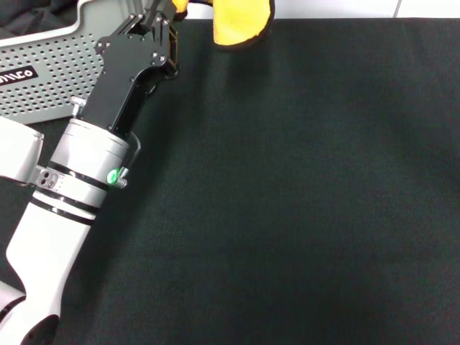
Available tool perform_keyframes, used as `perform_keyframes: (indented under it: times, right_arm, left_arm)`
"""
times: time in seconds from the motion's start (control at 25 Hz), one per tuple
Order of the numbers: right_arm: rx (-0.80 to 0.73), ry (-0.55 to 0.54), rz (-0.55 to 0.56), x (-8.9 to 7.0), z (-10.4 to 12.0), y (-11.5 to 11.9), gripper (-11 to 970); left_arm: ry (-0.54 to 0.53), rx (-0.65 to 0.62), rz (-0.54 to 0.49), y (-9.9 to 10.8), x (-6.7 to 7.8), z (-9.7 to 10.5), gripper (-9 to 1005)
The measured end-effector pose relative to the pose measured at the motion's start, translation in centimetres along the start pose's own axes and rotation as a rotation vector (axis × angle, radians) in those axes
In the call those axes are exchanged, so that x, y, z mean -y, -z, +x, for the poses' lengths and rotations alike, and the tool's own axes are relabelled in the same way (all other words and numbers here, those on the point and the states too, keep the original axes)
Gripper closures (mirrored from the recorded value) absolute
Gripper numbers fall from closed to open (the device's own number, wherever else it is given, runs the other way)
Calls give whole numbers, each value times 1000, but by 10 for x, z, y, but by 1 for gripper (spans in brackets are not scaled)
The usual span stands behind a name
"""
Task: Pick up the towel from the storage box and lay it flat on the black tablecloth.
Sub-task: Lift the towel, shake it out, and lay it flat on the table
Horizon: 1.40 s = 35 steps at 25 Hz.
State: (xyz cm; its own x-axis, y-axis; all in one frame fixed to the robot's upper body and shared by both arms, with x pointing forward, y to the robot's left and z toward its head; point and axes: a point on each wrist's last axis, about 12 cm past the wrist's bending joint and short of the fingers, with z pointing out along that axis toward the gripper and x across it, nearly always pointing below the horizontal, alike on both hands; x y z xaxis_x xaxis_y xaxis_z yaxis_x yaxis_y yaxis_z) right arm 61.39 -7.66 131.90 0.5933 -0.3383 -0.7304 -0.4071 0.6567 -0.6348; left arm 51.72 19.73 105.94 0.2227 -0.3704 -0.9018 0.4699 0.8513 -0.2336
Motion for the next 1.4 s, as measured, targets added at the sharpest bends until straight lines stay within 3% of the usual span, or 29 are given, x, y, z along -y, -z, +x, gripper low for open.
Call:
perform_keyframes:
  times: [0.32,0.6,0.96,1.16,1.4]
  right_arm:
    - [-12,-6,-9,-4,5,6,852]
    - [-8,-23,-45,-12,7,24,850]
    - [-2,-61,-148,-27,14,71,848]
    - [-13,-89,-196,-32,19,105,846]
    - [-47,-137,-235,-39,26,136,845]
  left_arm:
    - [14,45,-11,12,-2,-5,876]
    - [74,42,41,12,-11,-10,968]
    - [117,84,160,28,-19,-24,975]
    - [188,42,297,38,-36,-40,975]
    - [174,70,406,60,-45,-63,975]
